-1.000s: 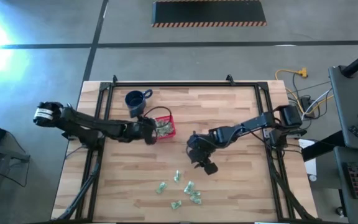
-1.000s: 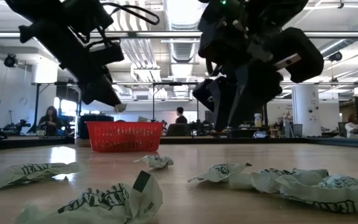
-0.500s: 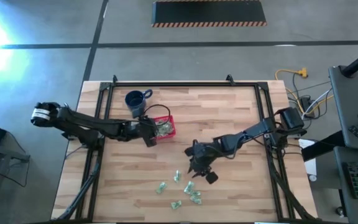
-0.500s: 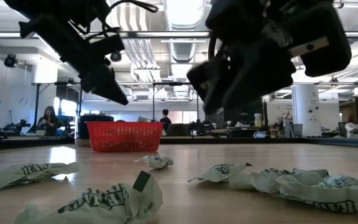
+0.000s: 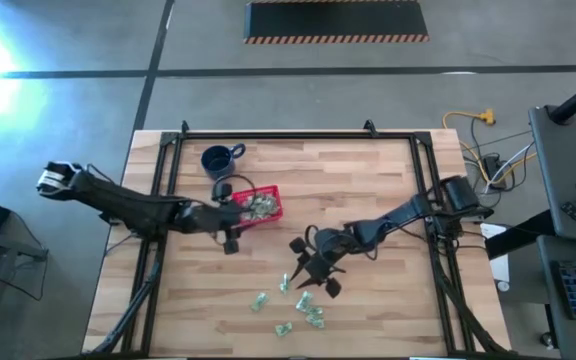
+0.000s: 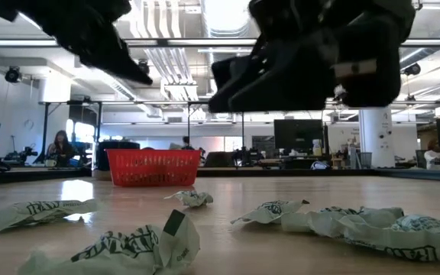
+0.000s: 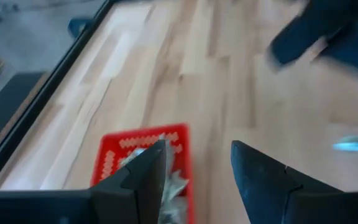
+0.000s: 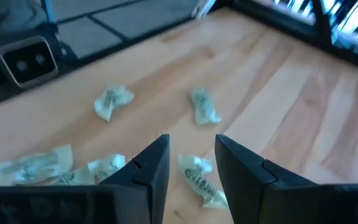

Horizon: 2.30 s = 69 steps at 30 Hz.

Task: Pick and place items into bin
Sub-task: Put the green stevia packet into the red bin

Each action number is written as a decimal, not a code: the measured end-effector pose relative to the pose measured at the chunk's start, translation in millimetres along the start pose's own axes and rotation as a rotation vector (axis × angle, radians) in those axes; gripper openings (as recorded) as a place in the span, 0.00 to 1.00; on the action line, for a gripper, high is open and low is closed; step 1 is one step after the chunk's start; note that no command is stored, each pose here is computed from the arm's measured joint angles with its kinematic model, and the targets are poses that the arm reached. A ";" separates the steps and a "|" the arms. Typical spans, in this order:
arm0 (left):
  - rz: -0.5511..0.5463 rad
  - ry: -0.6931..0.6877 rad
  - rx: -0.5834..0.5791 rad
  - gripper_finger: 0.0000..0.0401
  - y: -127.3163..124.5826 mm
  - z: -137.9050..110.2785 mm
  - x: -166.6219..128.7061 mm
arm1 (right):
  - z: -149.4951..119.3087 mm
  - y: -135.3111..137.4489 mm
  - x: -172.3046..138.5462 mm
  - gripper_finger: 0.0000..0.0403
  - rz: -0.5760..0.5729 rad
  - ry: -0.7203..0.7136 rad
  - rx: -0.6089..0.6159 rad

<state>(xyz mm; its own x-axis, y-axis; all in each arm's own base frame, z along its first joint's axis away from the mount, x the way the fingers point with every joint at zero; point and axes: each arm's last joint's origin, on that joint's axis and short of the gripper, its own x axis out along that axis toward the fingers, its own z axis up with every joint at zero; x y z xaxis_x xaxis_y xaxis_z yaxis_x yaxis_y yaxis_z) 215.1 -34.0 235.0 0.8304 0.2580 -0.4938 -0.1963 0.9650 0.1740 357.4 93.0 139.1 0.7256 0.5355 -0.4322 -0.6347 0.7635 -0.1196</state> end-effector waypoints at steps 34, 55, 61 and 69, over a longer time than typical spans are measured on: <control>-0.166 -0.152 -0.002 0.41 -19.7 8.0 -48.9 | -25.5 -33.4 45.7 0.03 0.041 0.264 0.128; -0.236 0.001 -0.031 0.41 -45.8 -11.5 -46.1 | -2.3 -144.3 -45.0 0.03 -0.572 0.154 0.090; -0.263 0.040 -0.035 0.41 -58.9 -17.9 -43.7 | -18.4 -173.2 -71.3 0.03 -0.589 0.092 0.197; -0.252 0.078 -0.041 0.41 -68.4 -23.1 -32.9 | -25.7 -190.0 -68.8 0.03 -0.505 -0.013 0.238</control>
<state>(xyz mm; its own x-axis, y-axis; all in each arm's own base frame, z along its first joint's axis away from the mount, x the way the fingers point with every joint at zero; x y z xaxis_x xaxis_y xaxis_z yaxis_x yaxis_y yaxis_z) 189.1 -107.5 219.7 0.8131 0.0106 -0.5820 -0.0107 0.9999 0.0032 421.2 -98.2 168.5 0.9281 0.0850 -0.3626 -0.1309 0.9860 -0.1037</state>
